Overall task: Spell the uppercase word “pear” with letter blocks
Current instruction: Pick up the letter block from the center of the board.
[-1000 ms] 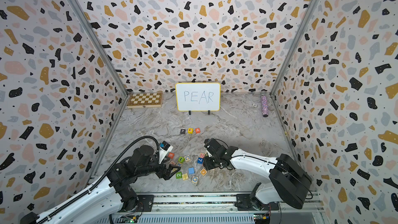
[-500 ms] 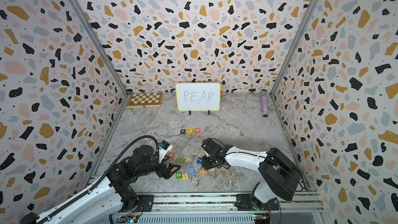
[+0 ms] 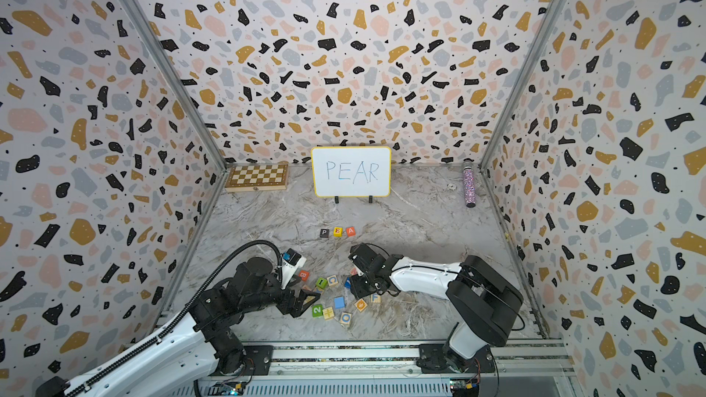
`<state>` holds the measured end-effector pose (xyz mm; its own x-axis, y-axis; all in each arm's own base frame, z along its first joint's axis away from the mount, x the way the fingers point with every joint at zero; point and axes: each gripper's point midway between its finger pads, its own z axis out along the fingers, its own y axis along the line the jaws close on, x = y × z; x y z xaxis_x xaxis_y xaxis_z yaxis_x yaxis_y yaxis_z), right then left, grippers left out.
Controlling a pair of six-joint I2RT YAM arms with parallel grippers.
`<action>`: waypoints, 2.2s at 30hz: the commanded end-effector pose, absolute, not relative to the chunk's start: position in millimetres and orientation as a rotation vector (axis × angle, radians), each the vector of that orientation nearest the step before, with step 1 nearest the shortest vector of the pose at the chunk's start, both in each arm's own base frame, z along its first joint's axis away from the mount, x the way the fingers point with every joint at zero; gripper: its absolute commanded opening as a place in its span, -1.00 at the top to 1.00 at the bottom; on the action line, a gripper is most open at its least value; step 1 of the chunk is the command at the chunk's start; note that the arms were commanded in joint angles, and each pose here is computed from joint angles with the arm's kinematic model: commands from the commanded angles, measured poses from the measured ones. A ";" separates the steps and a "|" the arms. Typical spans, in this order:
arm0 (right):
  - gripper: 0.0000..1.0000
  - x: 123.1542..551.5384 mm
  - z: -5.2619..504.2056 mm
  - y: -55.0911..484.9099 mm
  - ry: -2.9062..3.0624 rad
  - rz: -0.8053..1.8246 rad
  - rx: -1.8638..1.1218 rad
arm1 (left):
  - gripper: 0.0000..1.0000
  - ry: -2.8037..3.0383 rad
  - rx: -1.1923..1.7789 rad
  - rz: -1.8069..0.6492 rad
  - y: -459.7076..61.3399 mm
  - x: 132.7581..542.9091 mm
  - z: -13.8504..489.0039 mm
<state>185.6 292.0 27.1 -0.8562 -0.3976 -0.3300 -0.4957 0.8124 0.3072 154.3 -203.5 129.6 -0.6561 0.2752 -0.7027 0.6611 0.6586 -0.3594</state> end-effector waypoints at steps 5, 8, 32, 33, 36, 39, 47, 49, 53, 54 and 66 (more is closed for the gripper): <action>0.00 184.4 16.7 298.0 2.736 0.458 -0.837 | -0.92 2.244 0.727 -0.804 -203.2 155.5 128.8; -0.03 186.4 15.8 295.0 2.730 0.393 -0.860 | -0.92 2.244 0.729 -0.804 -203.3 155.4 129.1; 0.04 177.2 11.3 281.9 2.697 0.312 -1.042 | -0.93 2.239 0.737 -0.783 -202.8 157.9 131.0; 0.04 176.6 10.1 281.1 2.704 0.309 -1.045 | -0.93 2.240 0.738 -0.782 -202.6 157.7 130.4; 0.12 174.4 7.7 279.5 2.712 0.308 -1.049 | -0.93 2.241 0.735 -0.783 -202.6 157.7 130.5; 0.02 175.8 8.7 276.9 2.709 0.296 -1.040 | -0.93 2.241 0.735 -0.781 -202.5 157.9 130.1; 0.04 172.6 10.5 272.3 2.703 0.311 -1.052 | -0.93 2.235 0.741 -0.815 -205.2 154.7 132.6; 0.05 172.7 10.6 269.8 2.706 0.317 -1.045 | -0.94 2.229 0.744 -0.844 -207.2 151.8 133.2; 0.25 173.6 14.7 268.6 2.702 0.358 -1.020 | -0.95 2.213 0.738 -0.868 -208.0 149.7 135.2; 0.28 174.3 15.9 268.7 2.699 0.364 -1.016 | -0.95 2.211 0.740 -0.873 -208.4 149.3 135.1; 0.40 171.8 9.1 270.6 2.706 0.384 -1.028 | -0.95 2.226 0.732 -0.872 -208.2 148.9 128.7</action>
<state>184.8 285.8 22.9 -0.7160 -0.5938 -0.3670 -0.6788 0.7151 0.1672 148.9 -205.1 127.6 -0.6561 0.2731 -0.7035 0.6710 0.6378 -0.3782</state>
